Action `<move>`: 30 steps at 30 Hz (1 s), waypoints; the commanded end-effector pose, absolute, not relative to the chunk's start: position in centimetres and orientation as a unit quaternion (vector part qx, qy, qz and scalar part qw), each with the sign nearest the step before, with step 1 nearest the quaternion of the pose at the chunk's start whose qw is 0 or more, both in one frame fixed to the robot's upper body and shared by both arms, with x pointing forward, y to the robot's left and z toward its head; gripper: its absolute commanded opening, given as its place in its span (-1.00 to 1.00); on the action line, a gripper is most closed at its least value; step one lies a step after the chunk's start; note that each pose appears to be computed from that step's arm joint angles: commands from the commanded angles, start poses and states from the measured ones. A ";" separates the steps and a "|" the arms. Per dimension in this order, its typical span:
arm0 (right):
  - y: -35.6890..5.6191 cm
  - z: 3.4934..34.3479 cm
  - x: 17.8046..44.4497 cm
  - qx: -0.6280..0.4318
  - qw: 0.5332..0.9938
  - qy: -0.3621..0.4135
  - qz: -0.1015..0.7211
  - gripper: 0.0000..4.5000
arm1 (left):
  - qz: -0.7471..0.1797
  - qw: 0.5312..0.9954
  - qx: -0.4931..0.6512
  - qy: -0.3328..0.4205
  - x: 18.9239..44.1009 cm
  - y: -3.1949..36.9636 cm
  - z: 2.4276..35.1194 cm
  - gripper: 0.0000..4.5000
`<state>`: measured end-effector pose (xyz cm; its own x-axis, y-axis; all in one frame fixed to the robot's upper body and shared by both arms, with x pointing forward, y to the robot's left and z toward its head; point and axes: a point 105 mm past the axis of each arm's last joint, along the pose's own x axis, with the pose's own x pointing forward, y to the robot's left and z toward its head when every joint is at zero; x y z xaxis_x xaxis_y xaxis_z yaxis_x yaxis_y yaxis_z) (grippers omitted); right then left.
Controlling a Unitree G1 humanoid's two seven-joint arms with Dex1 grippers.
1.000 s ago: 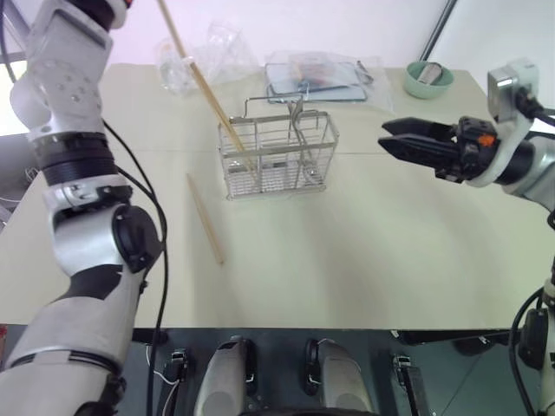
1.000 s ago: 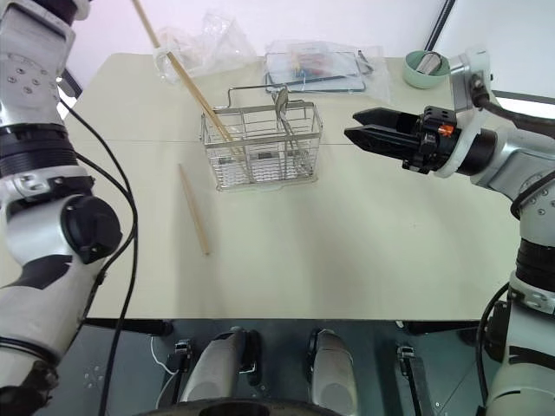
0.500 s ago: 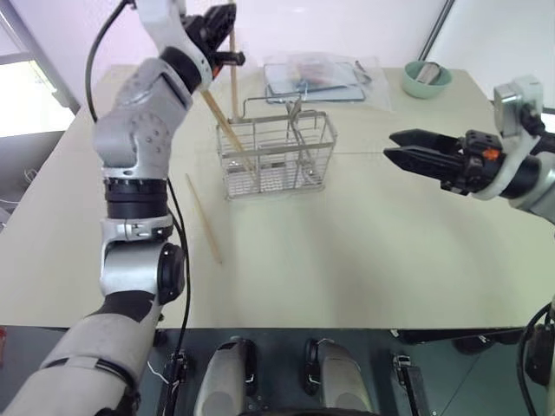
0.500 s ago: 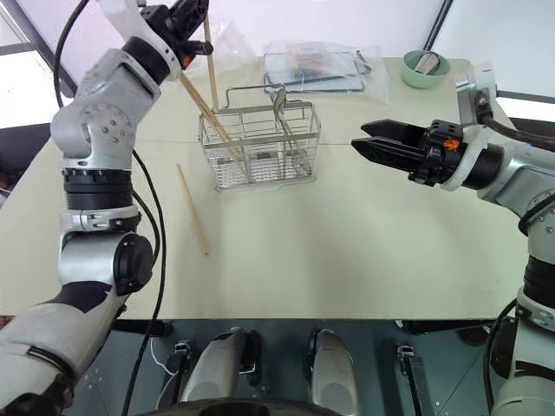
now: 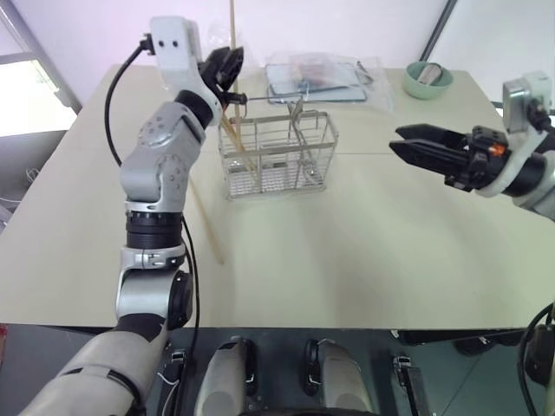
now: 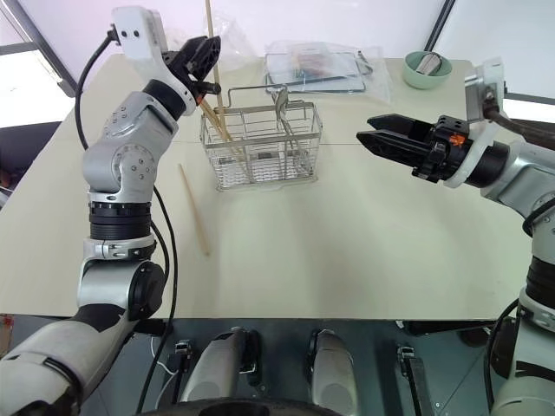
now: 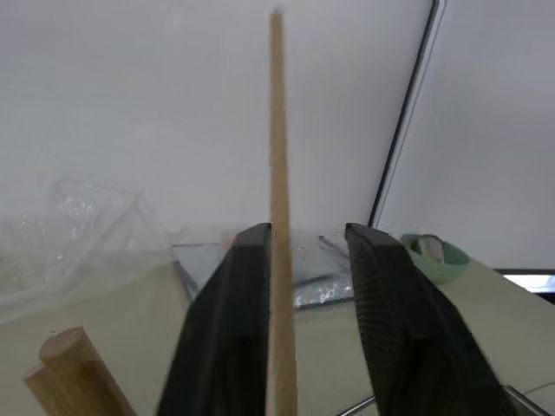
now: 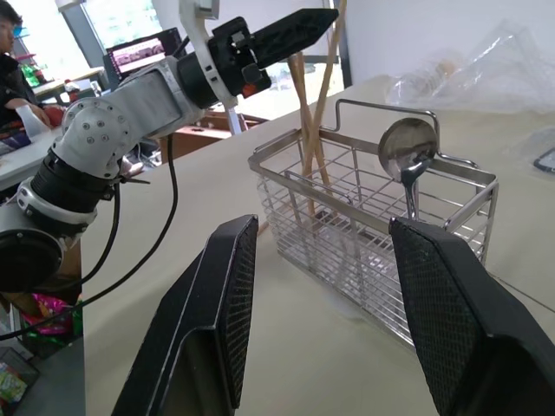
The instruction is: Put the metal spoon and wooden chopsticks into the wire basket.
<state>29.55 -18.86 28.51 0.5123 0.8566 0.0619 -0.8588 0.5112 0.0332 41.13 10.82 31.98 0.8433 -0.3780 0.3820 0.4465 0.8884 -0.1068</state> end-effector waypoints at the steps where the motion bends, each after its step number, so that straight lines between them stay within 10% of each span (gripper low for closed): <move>1: -18.6 29.6 29.5 0.024 0.864 -0.044 0.501 0.10 | -0.229 0.943 -0.110 -0.214 39.8 10.8 34.5 0.36; 4: -18.5 29.6 29.7 0.026 0.862 -0.046 0.503 0.10 | -0.231 0.941 -0.102 -0.224 38.9 11.2 35.8 0.99; 15: -18.6 29.2 30.2 0.020 0.862 -0.048 0.504 0.10 | -0.056 0.985 -0.126 -0.107 37.9 18.9 39.8 0.99; 20: -18.3 28.8 30.4 0.026 0.859 -0.049 0.508 0.10 | 0.112 0.984 -0.126 0.059 38.2 23.8 33.6 0.99; 30: -17.6 28.6 30.8 0.025 0.854 -0.050 0.518 0.10 | 0.121 0.953 -0.122 0.251 38.9 21.6 22.5 0.99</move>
<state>31.14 -17.72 27.38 0.4760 0.8756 0.0825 -0.8794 0.4742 0.0413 38.88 21.66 22.40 0.8420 0.1496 -0.5184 -0.2881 0.9370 -0.1975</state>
